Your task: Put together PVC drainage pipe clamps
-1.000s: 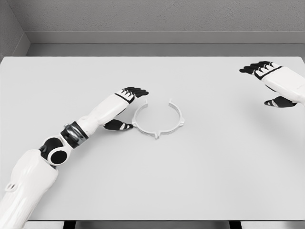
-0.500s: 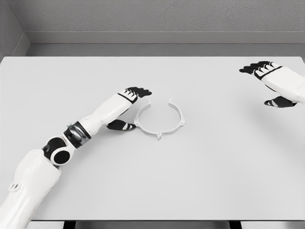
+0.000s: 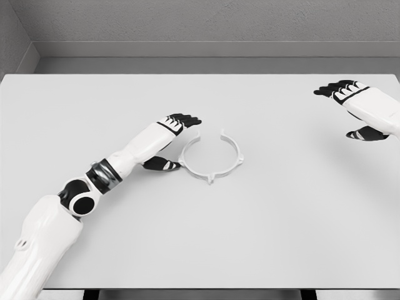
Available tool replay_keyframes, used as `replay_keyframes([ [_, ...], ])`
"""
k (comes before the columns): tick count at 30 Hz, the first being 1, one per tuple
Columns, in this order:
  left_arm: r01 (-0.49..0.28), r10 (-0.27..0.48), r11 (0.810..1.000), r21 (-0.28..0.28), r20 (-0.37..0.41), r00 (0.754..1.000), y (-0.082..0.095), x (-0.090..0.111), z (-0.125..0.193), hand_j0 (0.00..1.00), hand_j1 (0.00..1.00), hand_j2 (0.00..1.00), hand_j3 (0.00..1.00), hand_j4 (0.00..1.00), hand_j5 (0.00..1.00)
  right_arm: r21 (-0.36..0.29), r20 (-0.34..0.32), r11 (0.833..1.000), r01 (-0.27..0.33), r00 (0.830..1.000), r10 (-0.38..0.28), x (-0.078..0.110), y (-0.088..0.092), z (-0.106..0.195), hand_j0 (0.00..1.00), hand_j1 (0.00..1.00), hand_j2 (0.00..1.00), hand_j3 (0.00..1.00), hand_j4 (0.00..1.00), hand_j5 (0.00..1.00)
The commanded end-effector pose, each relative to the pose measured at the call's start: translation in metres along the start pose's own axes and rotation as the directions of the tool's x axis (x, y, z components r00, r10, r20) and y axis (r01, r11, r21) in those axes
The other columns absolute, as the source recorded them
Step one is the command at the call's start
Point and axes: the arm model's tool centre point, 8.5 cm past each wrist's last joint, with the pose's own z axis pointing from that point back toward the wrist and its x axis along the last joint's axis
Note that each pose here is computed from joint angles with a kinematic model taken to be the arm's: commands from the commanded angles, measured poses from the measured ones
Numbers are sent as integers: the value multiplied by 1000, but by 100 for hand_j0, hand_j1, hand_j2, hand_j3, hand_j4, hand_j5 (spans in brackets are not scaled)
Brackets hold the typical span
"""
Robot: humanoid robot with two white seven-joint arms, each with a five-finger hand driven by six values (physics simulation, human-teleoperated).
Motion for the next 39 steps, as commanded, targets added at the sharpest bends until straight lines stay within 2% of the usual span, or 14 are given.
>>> replay_keyframes([
  [1, -5, 5, 1000, 5, 1, 1000, 1, 0, 0, 100, 100, 100, 100, 100, 100, -4, 0, 1000, 5, 1000, -5, 0, -1, 0, 100, 100, 100, 100, 100, 100],
  [27, -7, 7, 1000, 15, 16, 1000, -1, 6, -10, 100, 100, 100, 100, 100, 100, -3, 1, 1000, 5, 1000, -5, 0, 0, 0, 100, 100, 100, 100, 100, 100],
  [31, -6, 6, 1000, 31, 6, 1000, 8, 2, -6, 100, 100, 100, 100, 100, 100, -3, 1, 1000, 5, 1000, -5, 0, 0, 0, 100, 100, 100, 100, 100, 100],
  [35, -2, 2, 1000, 23, -10, 1000, 8, -5, -4, 100, 100, 100, 100, 100, 100, -3, 1, 1000, 5, 1000, -5, 0, 0, 0, 100, 100, 100, 100, 100, 100],
  [39, -4, 4, 1000, 2, -49, 999, 6, -19, 0, 100, 100, 100, 100, 100, 100, -3, 1, 1000, 5, 1000, -5, 0, 0, 0, 100, 100, 100, 100, 100, 100],
])
